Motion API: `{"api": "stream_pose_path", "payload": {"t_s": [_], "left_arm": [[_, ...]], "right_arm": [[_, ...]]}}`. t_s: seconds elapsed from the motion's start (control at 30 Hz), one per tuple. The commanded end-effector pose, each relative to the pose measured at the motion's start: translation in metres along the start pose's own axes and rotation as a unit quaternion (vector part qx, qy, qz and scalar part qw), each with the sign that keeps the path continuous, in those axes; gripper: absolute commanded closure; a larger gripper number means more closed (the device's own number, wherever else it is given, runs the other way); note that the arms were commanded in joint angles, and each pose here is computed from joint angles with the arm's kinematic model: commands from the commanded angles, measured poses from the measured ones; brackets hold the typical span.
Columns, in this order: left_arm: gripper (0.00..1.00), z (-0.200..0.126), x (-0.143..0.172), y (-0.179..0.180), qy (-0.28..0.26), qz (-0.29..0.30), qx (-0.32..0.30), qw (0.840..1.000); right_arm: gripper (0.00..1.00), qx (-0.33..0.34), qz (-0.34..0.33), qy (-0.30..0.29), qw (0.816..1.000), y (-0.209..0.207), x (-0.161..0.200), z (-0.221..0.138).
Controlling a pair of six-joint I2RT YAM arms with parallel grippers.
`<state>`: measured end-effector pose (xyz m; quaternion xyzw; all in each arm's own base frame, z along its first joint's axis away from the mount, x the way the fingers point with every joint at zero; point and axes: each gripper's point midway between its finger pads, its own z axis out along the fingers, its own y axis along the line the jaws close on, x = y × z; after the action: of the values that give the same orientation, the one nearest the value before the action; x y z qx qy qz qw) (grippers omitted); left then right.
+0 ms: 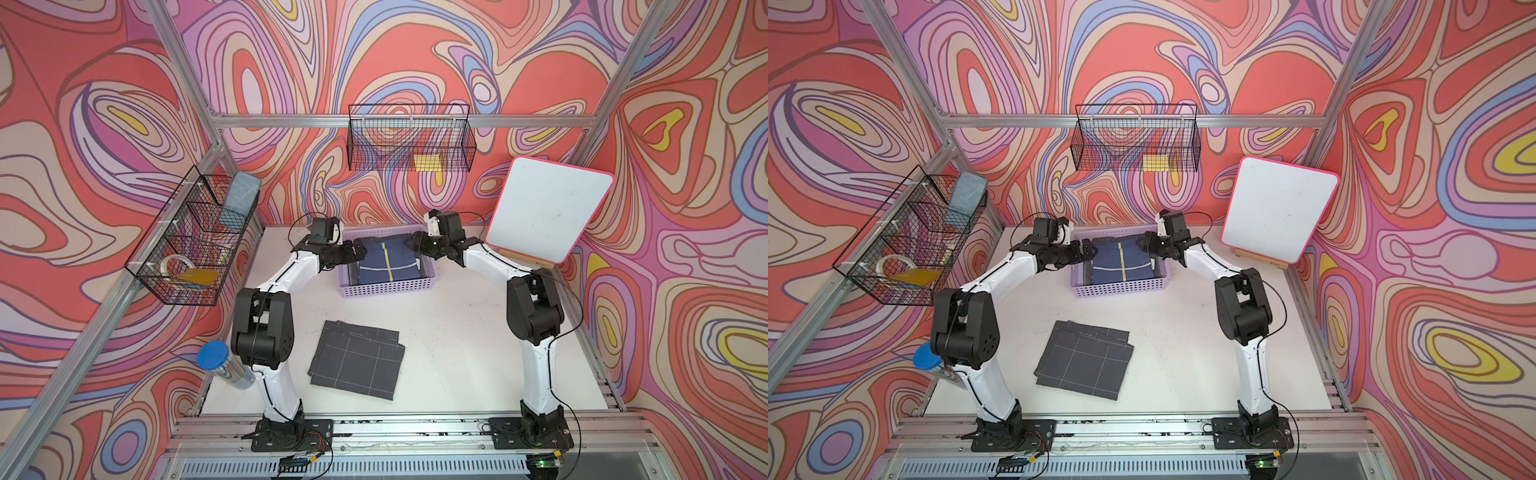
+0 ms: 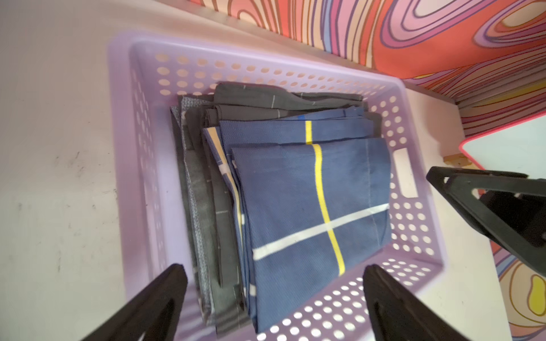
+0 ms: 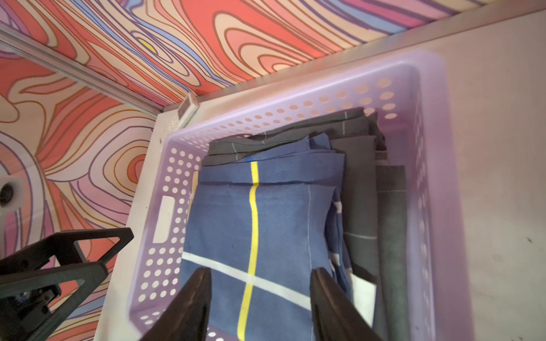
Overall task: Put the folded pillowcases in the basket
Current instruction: Place the pillowcase in the basket, then move the pillowcase to the center of the board.
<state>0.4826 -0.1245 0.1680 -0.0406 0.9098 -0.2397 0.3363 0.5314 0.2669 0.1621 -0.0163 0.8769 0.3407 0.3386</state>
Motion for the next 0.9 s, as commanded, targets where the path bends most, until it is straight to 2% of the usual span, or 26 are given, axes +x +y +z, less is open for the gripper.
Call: {"api": "stream_pose_path", "payload": {"t_s": [0.0, 0.2, 0.27, 0.3, 0.4, 0.7, 0.87], "left_arm": [[0.01, -0.025, 0.008, 0.001, -0.017, -0.013, -0.006, 1.000], [0.01, -0.060, 0.055, 0.017, -0.015, -0.033, -0.036, 0.999], [0.01, -0.067, 0.075, 0.024, -0.011, -0.043, -0.045, 0.998], [0.01, -0.070, 0.082, 0.027, -0.009, -0.047, -0.051, 0.998], [0.01, -0.077, 0.108, 0.041, 0.000, -0.058, -0.072, 0.996], [0.01, -0.087, 0.170, 0.082, 0.036, -0.111, -0.153, 0.981], [0.01, -0.096, 0.194, 0.096, 0.061, -0.129, -0.192, 0.971]], "right_arm": [[0.42, 0.005, -0.026, -0.005, 1.000, 0.015, 0.006, -0.026], [0.41, 0.022, -0.034, 0.012, 0.999, 0.023, 0.045, -0.066], [0.37, 0.022, -0.037, 0.016, 0.999, 0.030, 0.060, -0.079], [0.30, 0.022, -0.040, 0.019, 0.999, 0.031, 0.068, -0.083], [0.30, 0.024, -0.042, 0.029, 0.998, 0.035, 0.091, -0.095], [0.29, 0.027, -0.030, 0.074, 0.996, 0.032, 0.160, -0.108], [0.29, 0.021, -0.023, 0.102, 0.994, 0.035, 0.192, -0.108]]}}
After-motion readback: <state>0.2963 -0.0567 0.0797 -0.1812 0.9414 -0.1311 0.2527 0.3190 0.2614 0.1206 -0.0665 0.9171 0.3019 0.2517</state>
